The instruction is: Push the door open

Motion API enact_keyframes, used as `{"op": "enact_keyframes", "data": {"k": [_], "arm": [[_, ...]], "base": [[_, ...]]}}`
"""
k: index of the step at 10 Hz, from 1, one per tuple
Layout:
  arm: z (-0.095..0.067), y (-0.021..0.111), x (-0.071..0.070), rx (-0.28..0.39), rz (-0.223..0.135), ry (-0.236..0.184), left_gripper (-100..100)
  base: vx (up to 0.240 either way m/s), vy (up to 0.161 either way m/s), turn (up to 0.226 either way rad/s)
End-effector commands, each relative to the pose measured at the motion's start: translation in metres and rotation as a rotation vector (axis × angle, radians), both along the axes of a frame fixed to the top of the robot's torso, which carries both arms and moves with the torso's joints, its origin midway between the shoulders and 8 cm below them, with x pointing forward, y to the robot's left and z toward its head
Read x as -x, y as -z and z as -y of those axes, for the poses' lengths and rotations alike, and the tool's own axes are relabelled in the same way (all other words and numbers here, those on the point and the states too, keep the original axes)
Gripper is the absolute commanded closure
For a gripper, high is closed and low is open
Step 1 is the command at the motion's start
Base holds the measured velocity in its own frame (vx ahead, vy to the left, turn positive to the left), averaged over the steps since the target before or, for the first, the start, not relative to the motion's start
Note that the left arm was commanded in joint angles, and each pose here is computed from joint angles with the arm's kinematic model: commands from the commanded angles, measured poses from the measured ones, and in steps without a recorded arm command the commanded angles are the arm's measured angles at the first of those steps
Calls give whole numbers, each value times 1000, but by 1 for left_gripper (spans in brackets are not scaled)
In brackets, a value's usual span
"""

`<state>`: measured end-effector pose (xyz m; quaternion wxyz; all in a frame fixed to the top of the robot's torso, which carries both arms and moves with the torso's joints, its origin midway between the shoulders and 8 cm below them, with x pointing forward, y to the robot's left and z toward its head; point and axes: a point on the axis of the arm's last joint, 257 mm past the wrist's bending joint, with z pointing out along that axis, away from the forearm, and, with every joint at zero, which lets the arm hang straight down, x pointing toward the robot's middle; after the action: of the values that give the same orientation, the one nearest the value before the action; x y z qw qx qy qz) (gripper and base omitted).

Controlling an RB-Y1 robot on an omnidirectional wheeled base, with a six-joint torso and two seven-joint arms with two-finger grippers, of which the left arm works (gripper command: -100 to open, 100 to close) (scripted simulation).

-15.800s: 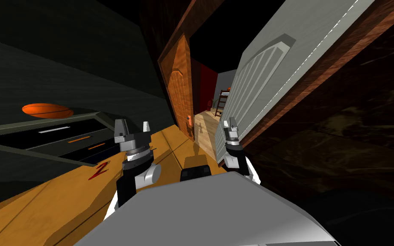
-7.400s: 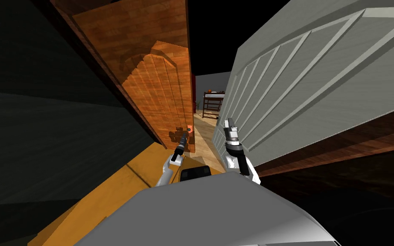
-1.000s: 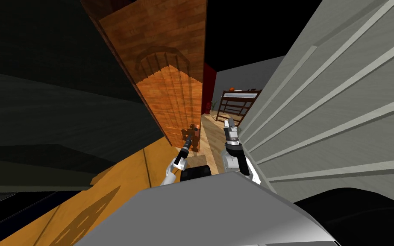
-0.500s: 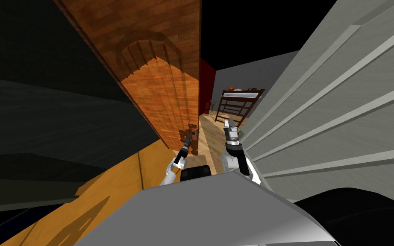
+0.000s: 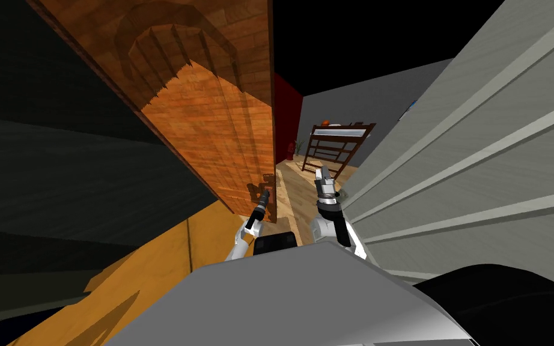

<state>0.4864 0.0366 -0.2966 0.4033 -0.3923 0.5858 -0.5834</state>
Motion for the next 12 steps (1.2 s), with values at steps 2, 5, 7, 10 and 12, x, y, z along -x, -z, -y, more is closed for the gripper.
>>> {"op": "enact_keyframes", "data": {"k": [2, 5, 7, 10, 12], "arm": [[0, 0, 0, 0, -1, 0, 100], [0, 0, 0, 0, -1, 0, 100], [-3, 6, 3, -17, -8, 3, 100], [-5, 10, 8, -37, -9, 9, 100], [-5, 12, 11, -47, -10, 13, 100]], "base": [[-18, 11, -4], [-15, 8, 0], [59, -7, 78], [220, -61, 210], [235, -64, 215]]}}
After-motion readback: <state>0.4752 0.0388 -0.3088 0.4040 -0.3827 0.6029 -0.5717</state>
